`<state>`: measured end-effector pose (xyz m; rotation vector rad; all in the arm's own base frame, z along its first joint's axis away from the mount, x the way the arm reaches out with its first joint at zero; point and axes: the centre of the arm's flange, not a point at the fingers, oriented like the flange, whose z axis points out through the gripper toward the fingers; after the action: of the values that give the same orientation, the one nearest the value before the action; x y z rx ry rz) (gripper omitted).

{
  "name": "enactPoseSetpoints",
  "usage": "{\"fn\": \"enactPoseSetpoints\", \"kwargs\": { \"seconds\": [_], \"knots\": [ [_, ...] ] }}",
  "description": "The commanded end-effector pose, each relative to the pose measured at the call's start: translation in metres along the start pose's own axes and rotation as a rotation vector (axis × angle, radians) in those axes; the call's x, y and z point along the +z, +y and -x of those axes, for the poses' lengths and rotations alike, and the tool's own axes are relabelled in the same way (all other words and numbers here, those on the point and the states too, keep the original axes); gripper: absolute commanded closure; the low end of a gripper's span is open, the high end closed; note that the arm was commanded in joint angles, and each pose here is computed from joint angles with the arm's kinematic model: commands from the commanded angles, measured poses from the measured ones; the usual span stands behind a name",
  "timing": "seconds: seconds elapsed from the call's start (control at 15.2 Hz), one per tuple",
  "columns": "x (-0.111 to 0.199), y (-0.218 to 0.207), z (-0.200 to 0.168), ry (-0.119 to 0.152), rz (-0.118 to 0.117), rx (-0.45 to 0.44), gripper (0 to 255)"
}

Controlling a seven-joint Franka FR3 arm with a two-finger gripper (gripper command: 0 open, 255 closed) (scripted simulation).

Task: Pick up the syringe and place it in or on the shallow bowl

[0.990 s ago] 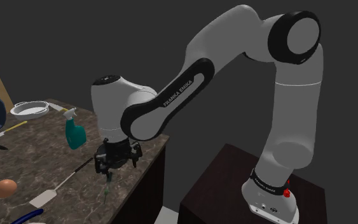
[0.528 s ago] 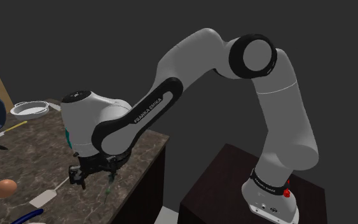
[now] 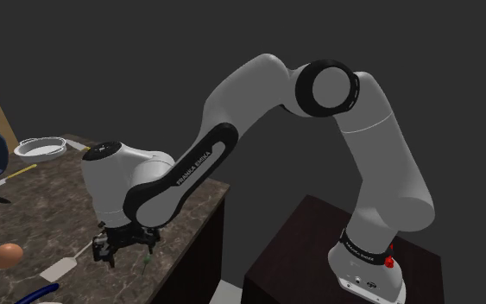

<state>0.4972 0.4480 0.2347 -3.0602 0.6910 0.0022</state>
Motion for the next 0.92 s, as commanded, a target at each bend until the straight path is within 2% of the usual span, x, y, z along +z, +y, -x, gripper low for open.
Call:
{"fn": "enactPoseSetpoints", "kwargs": {
  "seconds": [0.0, 0.46, 0.53, 0.86],
  "knots": [
    [0.005, 0.0002, -0.0006, 0.0, 0.0, 0.0, 0],
    [0.0049, 0.0002, -0.0006, 0.0, 0.0, 0.0, 0],
    [0.0049, 0.0002, -0.0006, 0.0, 0.0, 0.0, 255],
    [0.0049, 0.0002, -0.0006, 0.0, 0.0, 0.0, 255]
  ]
}}
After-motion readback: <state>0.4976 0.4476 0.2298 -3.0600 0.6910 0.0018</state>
